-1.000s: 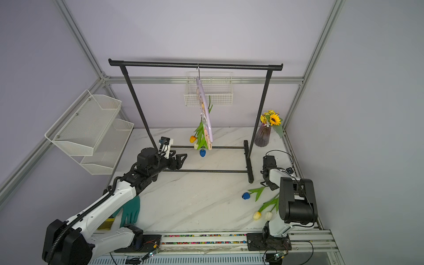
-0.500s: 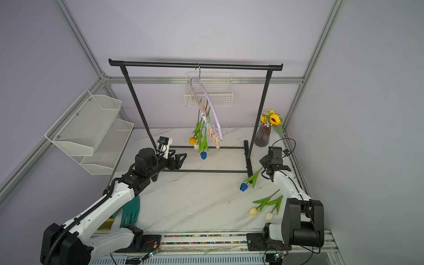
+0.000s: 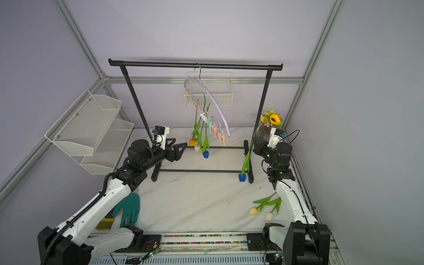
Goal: Dry the flowers on a clothes hanger
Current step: Pick up the flower at the center of the board, then open the clamp at the hanger.
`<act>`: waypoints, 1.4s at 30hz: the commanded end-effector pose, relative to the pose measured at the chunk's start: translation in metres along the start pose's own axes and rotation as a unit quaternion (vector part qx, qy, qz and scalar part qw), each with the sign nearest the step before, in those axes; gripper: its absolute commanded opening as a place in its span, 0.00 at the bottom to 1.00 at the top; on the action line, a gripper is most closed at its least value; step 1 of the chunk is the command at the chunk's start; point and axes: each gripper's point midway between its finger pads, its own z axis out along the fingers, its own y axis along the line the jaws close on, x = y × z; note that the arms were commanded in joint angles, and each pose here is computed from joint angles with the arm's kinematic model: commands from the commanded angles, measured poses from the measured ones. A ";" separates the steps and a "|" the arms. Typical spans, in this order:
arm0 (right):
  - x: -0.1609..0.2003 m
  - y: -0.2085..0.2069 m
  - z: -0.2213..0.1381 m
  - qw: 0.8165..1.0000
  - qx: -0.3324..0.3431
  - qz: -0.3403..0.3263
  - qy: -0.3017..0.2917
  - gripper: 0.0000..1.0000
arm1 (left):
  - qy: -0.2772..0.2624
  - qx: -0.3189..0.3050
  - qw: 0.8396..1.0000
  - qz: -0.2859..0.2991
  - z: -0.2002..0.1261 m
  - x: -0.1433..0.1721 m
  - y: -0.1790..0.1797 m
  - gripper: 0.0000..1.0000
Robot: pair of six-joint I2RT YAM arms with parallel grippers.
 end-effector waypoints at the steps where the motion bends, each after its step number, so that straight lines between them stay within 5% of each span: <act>1: -0.006 0.044 -0.002 0.992 -0.103 -0.071 -0.027 0.00 | -0.030 0.032 0.999 0.000 -0.004 -0.031 -0.014 0.81; 7: 0.008 0.057 0.002 0.976 -0.170 -0.130 -0.034 0.00 | -0.030 0.059 0.998 -0.005 0.003 -0.049 -0.022 0.77; 19: 0.035 0.087 0.023 0.953 -0.279 -0.121 -0.011 0.00 | -0.020 0.145 0.989 0.001 0.023 -0.059 -0.047 0.75; 42: 0.057 0.136 0.043 0.931 -0.347 -0.112 0.007 0.00 | -0.005 0.236 0.971 0.043 0.079 -0.071 -0.088 0.67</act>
